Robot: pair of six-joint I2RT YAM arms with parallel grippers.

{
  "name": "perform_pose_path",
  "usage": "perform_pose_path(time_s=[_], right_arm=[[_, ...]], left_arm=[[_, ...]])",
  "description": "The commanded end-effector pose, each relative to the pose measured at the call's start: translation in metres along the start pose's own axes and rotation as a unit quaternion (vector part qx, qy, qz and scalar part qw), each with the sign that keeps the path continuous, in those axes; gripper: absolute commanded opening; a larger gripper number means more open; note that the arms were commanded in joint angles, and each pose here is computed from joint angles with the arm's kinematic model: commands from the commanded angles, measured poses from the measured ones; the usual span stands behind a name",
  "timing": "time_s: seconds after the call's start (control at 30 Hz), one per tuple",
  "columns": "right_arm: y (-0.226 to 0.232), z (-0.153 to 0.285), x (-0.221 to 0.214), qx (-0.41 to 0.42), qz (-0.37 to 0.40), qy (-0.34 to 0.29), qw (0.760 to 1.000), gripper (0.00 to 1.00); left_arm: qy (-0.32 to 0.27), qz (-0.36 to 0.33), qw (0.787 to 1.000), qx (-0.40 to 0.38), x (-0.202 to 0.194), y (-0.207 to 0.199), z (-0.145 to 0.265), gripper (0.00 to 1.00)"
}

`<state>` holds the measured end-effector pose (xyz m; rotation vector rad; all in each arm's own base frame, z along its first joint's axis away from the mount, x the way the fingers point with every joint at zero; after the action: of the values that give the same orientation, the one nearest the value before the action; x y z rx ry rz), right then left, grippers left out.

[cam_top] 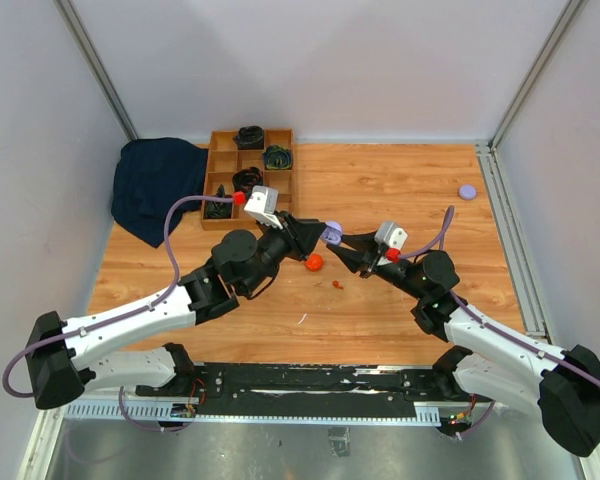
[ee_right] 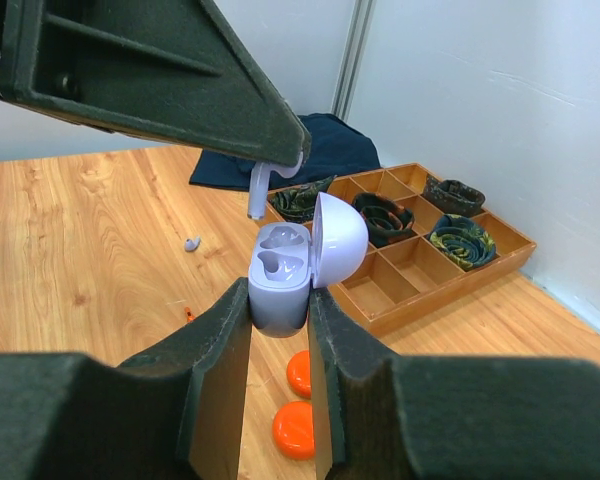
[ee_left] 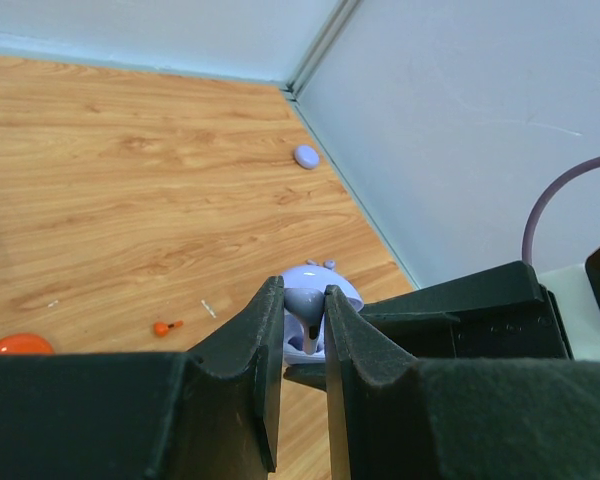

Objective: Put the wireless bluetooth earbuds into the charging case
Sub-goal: Pick up the earbud from the center of the board, then place the earbud in the charging case.

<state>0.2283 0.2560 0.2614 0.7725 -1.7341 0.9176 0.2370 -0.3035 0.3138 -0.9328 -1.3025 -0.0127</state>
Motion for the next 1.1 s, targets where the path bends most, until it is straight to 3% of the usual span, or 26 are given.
perform_pose_path(time_s=[0.0, 1.07], right_arm=[[-0.008, 0.000, 0.009, -0.016, 0.013, -0.018, 1.000, 0.06], [-0.010, 0.001, 0.010, -0.021, 0.016, -0.019, 0.999, 0.05]], left_arm=[[-0.026, 0.000, 1.000, 0.001, 0.004, -0.003, -0.005, 0.18], [-0.026, -0.046, 0.998, 0.045, -0.016, 0.007, -0.013, 0.18]])
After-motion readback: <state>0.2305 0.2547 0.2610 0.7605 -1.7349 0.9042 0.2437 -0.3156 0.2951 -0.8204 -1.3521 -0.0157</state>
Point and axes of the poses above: each gripper's point midway between its finger pads, its own z axis back along the fingers, its own y axis along the line the jaws close on, x = y × z, the point moved 1 cm from there along z, back along the fingers, and after that the axes turned 3 degrees about z, right-handed, at the moved point
